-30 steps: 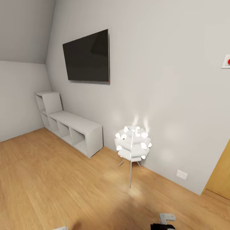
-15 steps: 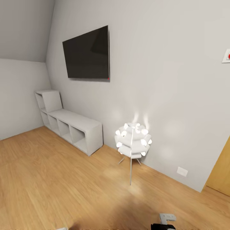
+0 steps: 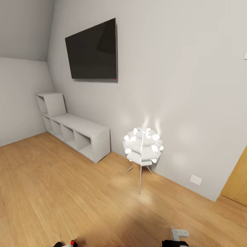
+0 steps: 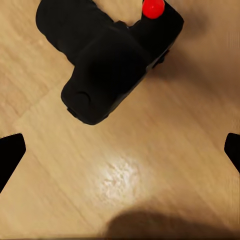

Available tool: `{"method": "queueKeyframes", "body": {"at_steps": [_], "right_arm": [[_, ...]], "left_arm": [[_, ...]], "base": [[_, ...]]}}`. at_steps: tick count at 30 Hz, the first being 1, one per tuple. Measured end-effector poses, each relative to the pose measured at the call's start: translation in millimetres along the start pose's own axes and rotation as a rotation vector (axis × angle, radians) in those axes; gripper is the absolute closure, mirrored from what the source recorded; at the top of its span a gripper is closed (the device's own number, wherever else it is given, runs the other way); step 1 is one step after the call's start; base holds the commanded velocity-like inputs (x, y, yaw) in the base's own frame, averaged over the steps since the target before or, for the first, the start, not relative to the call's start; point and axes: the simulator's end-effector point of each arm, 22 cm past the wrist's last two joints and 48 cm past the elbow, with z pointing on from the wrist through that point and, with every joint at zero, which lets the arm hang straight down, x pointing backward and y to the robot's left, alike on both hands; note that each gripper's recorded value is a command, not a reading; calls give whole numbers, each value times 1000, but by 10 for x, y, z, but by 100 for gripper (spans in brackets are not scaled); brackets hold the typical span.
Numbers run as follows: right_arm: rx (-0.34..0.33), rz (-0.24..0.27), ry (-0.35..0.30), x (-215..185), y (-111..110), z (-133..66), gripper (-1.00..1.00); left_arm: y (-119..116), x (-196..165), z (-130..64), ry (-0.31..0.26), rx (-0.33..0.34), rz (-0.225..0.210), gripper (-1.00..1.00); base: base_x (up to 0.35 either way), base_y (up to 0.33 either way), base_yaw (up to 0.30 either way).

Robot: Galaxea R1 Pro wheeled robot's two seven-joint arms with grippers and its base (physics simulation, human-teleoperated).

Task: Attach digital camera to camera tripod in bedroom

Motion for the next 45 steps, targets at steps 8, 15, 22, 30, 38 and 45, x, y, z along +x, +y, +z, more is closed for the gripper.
{"method": "queueKeyframes", "body": {"at_steps": [8,15,22,30,38,45], "right_arm": [[1,-4,33,153,1,67,-100],[3,-7,63,289,2,122,-100],[4,-10,91,423,2,173,-100],[5,-13,123,578,1,226,-100],[6,-17,153,729,0,276,-100],[6,-26,139,705,1,348,-100]], "left_arm": [[17,137,65,32,-7,5,-100],[33,257,118,59,-12,10,-100],[50,379,168,87,-19,15,-100],[73,517,221,117,-26,22,-100],[86,653,269,145,-32,29,-100],[157,568,332,136,-50,33,-100]], "base": [[0,0,0],[0,0,0],[0,0,0],[0,0,0],[0,0,0],[0,0,0]]}}
